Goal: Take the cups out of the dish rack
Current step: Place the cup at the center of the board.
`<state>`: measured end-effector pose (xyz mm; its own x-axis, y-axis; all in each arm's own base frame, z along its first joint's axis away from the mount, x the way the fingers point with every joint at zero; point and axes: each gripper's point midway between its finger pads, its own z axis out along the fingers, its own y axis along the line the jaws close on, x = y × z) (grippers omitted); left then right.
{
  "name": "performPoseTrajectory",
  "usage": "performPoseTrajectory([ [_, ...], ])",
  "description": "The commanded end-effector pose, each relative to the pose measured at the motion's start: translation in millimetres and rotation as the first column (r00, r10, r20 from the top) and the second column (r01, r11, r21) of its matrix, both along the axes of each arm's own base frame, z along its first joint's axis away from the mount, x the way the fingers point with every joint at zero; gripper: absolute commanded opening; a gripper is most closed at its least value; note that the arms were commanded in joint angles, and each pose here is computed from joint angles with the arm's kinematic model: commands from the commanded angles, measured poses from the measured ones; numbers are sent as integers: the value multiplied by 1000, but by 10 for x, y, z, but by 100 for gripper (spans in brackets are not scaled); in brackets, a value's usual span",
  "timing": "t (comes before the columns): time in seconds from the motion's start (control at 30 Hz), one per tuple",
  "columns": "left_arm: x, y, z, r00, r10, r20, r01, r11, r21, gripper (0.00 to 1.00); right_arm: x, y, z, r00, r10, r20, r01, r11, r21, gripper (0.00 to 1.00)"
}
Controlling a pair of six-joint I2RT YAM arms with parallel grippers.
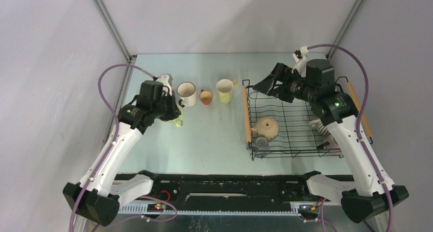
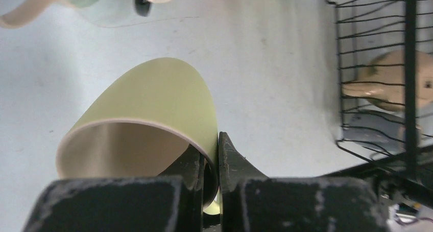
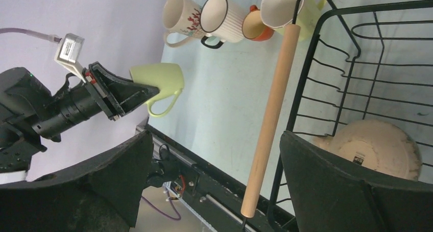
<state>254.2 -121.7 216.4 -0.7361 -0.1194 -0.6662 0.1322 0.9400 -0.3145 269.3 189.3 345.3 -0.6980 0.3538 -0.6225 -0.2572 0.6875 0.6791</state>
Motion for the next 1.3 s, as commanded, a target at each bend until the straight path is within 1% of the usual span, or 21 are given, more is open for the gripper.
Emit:
performPoseTrajectory([
  [0.0,288,268,182,994,52,91,-63,990,126,0,-34,-61,-6,999,-7,39,9,999,-44,100],
  [0.23,538,379,-100,990,138,43,-143,979,148,0,-28,-59,-90,999,-3,34,4,999,-53,100],
  [0.57,817,497,-613,977,200,-72,-183,965,189,0,-22,-60,-173,999,1,32,1,998,-69,100],
  [0.87,939,622,-908,959,244,-146,-209,953,220,0,-38,-92,-233,999,-8,31,11,997,-81,100],
  [1.27,1004,739,-1129,938,272,-216,-222,947,231,0,-55,-98,-265,1000,-8,29,11,997,-81,100],
])
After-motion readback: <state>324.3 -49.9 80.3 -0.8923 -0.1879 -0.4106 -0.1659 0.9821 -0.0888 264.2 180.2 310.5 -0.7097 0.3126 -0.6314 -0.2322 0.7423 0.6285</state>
